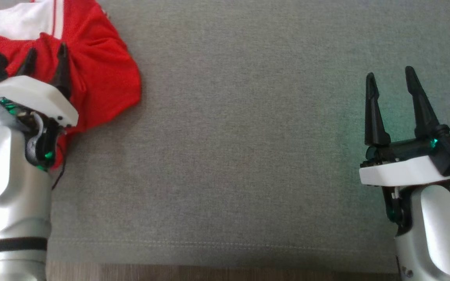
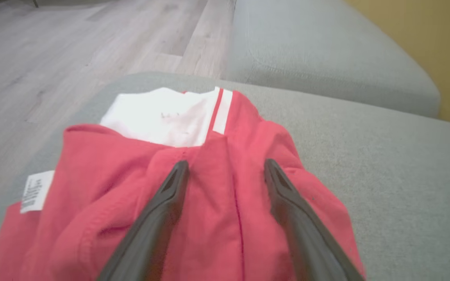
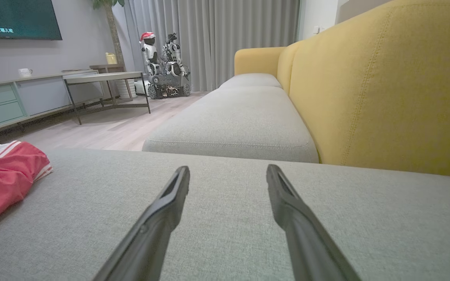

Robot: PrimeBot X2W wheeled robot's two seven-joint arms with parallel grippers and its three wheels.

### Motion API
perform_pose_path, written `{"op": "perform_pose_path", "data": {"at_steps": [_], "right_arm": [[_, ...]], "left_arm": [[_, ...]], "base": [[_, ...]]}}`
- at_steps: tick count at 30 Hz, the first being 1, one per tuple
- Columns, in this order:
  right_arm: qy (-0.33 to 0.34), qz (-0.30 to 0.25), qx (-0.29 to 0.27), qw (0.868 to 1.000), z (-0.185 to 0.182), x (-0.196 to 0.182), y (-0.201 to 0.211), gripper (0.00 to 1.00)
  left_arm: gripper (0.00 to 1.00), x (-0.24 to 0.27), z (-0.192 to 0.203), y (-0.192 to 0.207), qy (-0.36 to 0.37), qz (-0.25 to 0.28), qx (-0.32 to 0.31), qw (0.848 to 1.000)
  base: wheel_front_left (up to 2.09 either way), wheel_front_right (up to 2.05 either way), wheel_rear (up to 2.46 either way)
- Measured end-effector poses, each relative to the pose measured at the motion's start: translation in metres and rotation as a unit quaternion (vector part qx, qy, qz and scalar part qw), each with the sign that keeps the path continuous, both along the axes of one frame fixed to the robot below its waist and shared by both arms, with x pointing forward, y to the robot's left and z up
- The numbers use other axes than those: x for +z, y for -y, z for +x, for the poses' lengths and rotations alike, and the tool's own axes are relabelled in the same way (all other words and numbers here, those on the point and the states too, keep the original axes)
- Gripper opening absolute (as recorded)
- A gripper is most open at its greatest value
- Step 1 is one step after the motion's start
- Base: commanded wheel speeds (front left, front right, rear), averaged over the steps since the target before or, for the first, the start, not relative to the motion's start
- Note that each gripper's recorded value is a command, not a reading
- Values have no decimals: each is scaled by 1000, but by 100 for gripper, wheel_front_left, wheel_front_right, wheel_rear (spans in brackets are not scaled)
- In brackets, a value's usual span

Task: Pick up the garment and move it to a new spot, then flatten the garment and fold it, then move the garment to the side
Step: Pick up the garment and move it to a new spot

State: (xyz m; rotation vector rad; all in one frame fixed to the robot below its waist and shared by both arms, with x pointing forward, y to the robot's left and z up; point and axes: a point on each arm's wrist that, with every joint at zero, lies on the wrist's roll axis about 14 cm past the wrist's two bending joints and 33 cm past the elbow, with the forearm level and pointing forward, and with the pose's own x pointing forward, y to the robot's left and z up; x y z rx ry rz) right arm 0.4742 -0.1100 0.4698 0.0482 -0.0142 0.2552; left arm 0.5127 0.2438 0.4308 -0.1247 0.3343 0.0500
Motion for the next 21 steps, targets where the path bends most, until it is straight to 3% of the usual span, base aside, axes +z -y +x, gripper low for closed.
{"op": "perform_pose_path", "data": {"at_steps": [4,5,6,7,13,21], "right_arm": [[-7,-3,-5,1000,-1,-6,4,100],[-8,-5,-5,1000,-1,-6,5,100],[-8,-5,-5,1000,-1,-7,5,100],[-7,-5,-5,1000,0,-6,5,100],[0,-4,-3,1000,4,-2,3,100],[13,3,8,1000,1,10,-7,100]], "left_arm": [[100,-20,2,-4,-38,12,-3,999],[85,-24,2,-4,-45,13,-3,999],[25,-28,3,-5,-51,13,-2,999],[0,-31,3,-5,-55,13,-2,998],[0,-26,4,-10,-30,10,8,999],[0,39,16,-18,101,18,19,995]], "base": [[0,0,0],[0,0,0],[0,0,0],[0,0,0],[0,0,0],[0,0,0]]}}
